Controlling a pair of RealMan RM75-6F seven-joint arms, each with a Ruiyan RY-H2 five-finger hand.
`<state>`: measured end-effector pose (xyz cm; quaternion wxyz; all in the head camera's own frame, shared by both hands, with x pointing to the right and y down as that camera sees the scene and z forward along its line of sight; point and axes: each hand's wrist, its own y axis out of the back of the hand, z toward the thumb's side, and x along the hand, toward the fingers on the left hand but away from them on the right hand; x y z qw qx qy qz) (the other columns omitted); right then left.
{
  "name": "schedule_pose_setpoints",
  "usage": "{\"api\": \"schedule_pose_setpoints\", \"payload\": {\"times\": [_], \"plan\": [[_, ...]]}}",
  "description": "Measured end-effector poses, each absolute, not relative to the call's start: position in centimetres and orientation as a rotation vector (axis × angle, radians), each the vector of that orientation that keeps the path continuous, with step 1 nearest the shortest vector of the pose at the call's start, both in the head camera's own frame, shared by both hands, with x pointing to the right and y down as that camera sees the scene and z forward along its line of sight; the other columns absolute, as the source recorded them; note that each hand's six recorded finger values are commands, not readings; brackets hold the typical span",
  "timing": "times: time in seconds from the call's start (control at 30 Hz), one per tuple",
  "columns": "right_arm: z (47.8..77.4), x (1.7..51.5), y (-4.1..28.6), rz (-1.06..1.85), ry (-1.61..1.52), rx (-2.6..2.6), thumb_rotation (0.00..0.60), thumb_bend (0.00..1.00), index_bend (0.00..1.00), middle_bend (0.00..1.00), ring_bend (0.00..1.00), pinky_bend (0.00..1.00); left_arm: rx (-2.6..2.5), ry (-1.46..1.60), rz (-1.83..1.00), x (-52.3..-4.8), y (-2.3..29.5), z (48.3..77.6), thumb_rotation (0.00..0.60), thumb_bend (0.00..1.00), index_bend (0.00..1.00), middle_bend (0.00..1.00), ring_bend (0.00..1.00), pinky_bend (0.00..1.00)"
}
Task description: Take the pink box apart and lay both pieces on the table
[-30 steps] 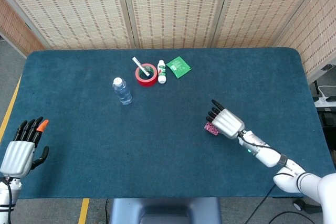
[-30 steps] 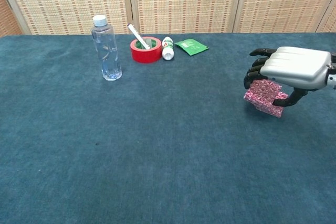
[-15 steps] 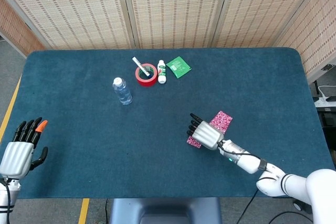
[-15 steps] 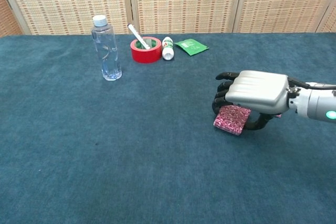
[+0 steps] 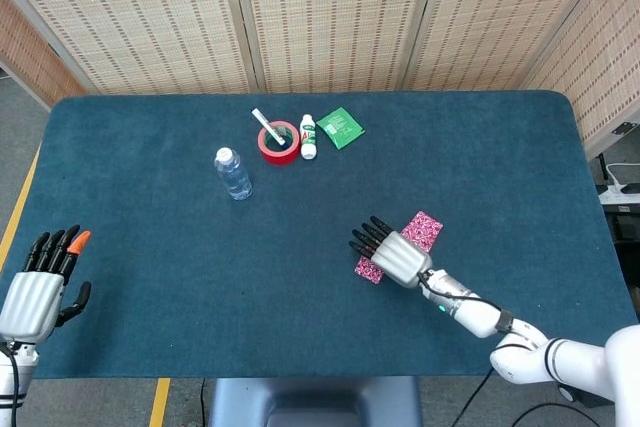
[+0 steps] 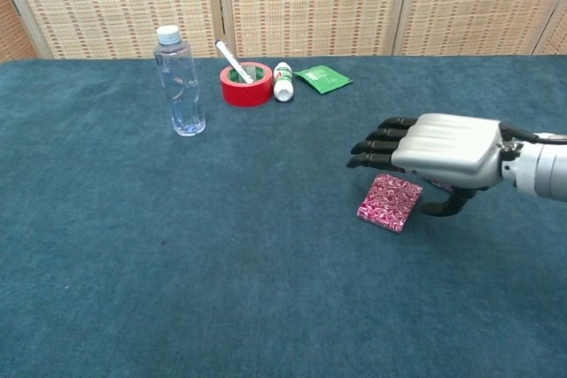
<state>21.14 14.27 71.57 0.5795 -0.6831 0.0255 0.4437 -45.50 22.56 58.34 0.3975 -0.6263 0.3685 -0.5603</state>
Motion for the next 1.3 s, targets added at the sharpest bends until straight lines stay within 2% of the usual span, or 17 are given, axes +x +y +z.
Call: {"api": "schedule_pose_setpoints", "payload": {"times": [0.23, 0.57, 0.8, 1.0, 1.3], "plan": [[70.6, 24.2, 12.4, 1.104, 0.027, -1.534, 0.6, 0.27, 0.0, 0.01, 0.0, 0.0, -1.589, 0.929, -1.42, -45.5, 22.7, 58.4, 0.6, 0.47, 0.0, 0.0, 0.0, 0.05], [72.4, 29.1, 10.3, 1.196, 0.057, -1.475, 0.6, 0.27, 0.0, 0.02, 0.0, 0.0, -1.589, 0.921, -1.435, -45.3, 22.6, 58.9, 0.6, 0.48, 0.0, 0.0, 0.0, 0.05], [73.7, 30.0, 10.4, 1.209, 0.07, -1.476, 0.6, 0.27, 0.0, 0.06, 0.0, 0.0, -1.593, 0.91, -1.441, -45.1, 22.6, 59.1, 0.6, 0.48, 0.0, 0.0, 0.0, 0.05], [74.4, 29.5, 10.5, 1.203, 0.065, -1.496, 0.6, 0.27, 0.11, 0.16, 0.0, 0.0, -1.592, 0.912, -1.452, -45.3, 22.5, 59.3, 0.6, 0.48, 0.0, 0.0, 0.0, 0.05], [74.7, 29.2, 10.3, 1.191, 0.045, -1.493, 0.6, 0.27, 0.2, 0.21, 0.0, 0.0, -1.571, 0.916, -1.456, -45.5, 22.4, 59.2, 0.6, 0.47, 0.0, 0.0, 0.0, 0.05]]}}
